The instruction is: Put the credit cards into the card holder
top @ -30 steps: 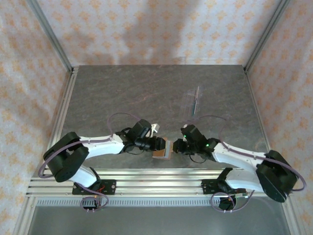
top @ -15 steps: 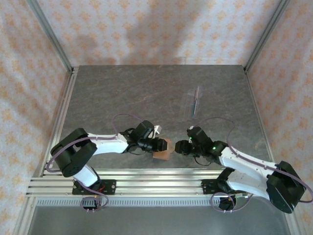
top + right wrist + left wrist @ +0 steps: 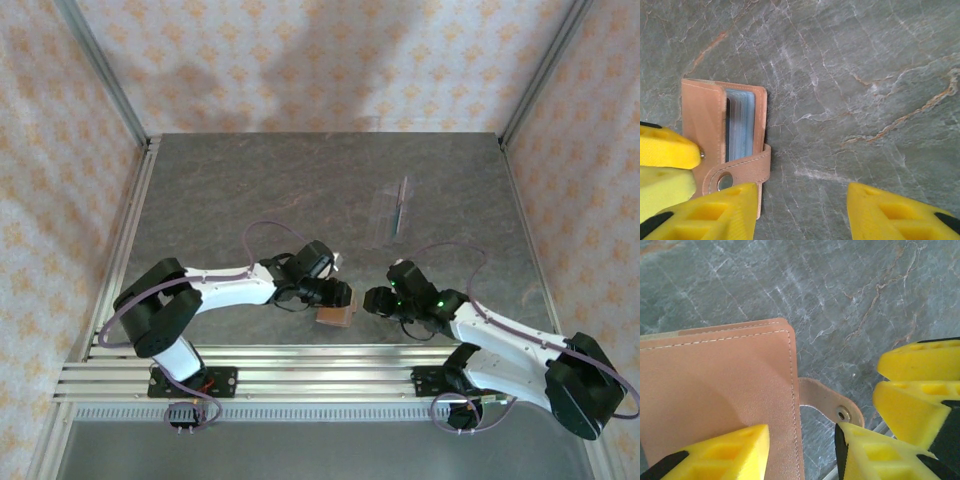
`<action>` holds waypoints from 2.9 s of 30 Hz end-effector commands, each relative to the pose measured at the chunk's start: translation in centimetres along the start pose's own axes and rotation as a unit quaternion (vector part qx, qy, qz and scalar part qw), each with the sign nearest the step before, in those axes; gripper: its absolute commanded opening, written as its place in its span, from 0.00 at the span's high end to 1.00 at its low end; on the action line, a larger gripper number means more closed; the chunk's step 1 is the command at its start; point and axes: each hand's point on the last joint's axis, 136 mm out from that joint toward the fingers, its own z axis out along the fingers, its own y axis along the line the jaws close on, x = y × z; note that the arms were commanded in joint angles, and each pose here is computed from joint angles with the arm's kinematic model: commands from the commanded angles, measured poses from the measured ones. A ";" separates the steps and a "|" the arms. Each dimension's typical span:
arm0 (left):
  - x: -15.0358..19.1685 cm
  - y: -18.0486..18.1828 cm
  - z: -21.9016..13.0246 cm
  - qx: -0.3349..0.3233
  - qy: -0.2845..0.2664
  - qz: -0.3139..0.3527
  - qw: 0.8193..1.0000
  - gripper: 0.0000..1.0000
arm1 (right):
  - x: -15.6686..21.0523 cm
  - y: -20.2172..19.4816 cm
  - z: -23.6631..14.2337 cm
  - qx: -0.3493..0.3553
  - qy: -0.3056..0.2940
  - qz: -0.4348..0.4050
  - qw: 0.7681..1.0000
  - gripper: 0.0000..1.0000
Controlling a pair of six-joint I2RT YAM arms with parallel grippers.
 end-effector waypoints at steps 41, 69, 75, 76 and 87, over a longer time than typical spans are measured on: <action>-0.5 -2.6 1.8 -0.052 0.028 0.055 0.997 0.62 | 0.8 -2.7 1.6 0.032 0.008 0.010 0.999 0.51; -0.7 -2.8 1.4 -0.070 0.030 0.076 0.994 0.84 | 1.1 -1.5 1.2 -0.005 0.017 0.011 1.000 0.50; -0.6 -2.6 1.9 -0.071 0.035 0.076 0.994 0.80 | 2.8 -0.1 0.2 -0.063 0.048 0.036 0.996 0.48; -0.6 -2.7 1.9 -0.068 0.036 0.075 0.994 0.80 | 3.0 -0.2 0.1 -0.066 0.049 0.038 0.996 0.48; -0.4 -2.9 2.0 -0.064 0.044 0.077 0.994 0.91 | 3.0 -0.8 0.0 -0.054 0.041 0.037 0.997 0.49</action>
